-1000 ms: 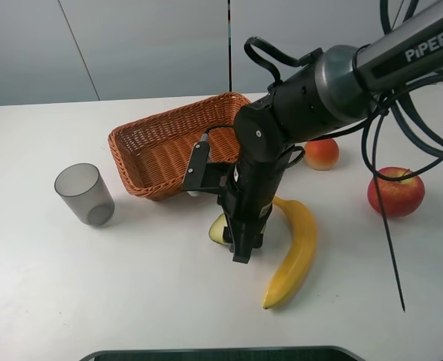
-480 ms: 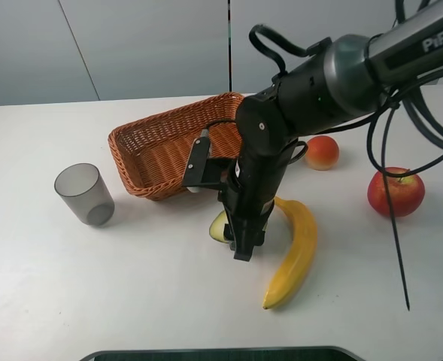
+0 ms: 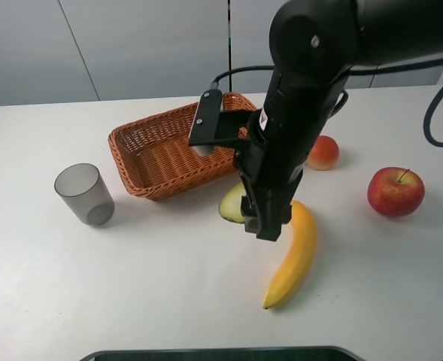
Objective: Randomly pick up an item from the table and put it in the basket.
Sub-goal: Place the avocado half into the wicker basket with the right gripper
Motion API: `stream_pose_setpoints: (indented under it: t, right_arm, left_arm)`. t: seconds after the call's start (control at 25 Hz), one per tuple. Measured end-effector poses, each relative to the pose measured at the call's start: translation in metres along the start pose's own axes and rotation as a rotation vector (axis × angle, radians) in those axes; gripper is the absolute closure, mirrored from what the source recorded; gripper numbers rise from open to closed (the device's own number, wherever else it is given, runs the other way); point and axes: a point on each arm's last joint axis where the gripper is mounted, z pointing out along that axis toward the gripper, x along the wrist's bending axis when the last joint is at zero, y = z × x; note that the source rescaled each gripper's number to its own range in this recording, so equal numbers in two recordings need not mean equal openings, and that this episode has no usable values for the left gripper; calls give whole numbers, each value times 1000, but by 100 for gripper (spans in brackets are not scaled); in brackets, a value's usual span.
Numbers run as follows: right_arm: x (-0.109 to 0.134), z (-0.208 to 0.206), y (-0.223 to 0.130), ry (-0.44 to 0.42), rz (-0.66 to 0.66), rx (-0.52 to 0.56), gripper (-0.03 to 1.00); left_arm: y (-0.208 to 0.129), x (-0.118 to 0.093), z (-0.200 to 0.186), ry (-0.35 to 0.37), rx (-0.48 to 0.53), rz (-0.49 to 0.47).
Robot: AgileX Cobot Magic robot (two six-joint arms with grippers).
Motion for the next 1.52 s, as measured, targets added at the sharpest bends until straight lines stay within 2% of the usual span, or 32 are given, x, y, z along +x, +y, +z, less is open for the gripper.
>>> stream_pose_setpoints:
  t: [0.32,0.84,1.2,1.52]
  right_arm:
    - [-20,-36,3,-48,10,-3,95]
    - [-62,-46,13,-143,-7,-15,95]
    - [-102,-23,39,-177,-28,6,95]
    - [-131,10,69,-252,-40,-84,95]
  left_arm:
    - [0,0,0,0,0,0]
    - [0,0,0,0,0,0]
    - [0,0,0,2,0,1]
    - [0,0,0,2,0,1]
